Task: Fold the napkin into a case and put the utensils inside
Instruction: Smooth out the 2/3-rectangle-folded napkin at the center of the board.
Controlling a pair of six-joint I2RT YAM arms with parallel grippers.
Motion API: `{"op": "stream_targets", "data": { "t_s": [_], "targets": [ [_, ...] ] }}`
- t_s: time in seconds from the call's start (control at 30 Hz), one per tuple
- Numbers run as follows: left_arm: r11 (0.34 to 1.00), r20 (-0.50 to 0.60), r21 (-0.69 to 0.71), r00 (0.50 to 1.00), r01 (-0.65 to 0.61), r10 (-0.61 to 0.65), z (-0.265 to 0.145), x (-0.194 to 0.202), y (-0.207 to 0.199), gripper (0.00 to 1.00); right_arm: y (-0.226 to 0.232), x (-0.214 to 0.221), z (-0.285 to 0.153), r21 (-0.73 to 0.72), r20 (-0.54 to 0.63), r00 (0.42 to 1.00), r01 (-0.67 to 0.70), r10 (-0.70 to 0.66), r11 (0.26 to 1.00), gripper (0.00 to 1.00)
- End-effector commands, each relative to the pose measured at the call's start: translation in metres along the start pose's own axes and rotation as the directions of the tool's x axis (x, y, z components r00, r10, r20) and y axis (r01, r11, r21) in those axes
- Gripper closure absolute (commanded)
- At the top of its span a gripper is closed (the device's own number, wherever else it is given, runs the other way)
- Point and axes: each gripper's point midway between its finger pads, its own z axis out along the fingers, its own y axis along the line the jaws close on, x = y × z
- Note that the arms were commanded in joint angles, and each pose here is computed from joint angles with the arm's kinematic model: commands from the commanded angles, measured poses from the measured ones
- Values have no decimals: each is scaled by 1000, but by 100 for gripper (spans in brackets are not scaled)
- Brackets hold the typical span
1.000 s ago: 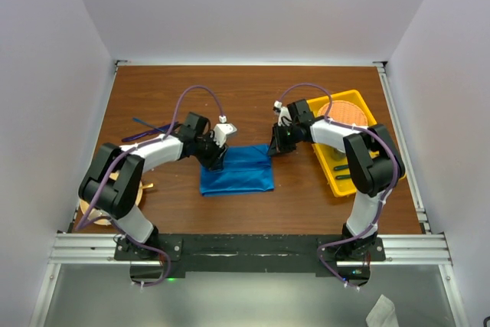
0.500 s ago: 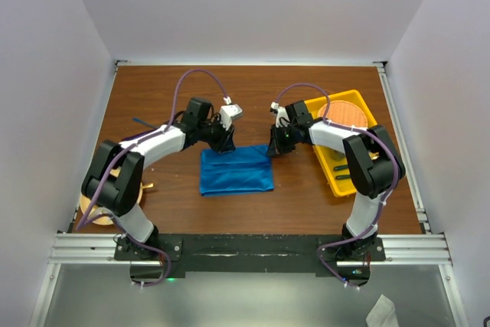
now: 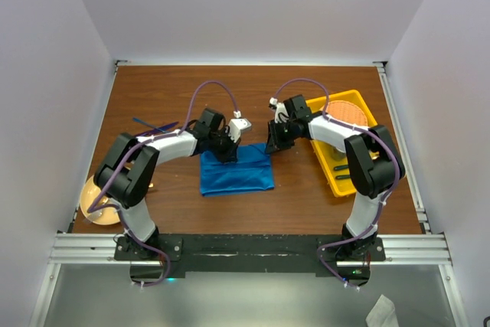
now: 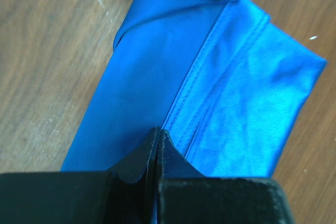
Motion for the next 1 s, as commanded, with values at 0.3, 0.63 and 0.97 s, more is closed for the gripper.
{"op": "stream_targets", "data": {
  "t_s": [0.3,0.63,0.97],
  "targets": [
    [998,-97,-53,995,18,-23,11,34,11,100,19,-43,-37,24,8,999,-32,32,999,57],
    [998,-89,-53,995,32,-36,11,34,10,100,13,-32,-11,18,-57,987,-151,152,988,57],
    [998,-82,-58,996,34,-39,10,33,10,100,17,-34,-9,-9,-57,982,-180,180,984,64]
  ]
}}
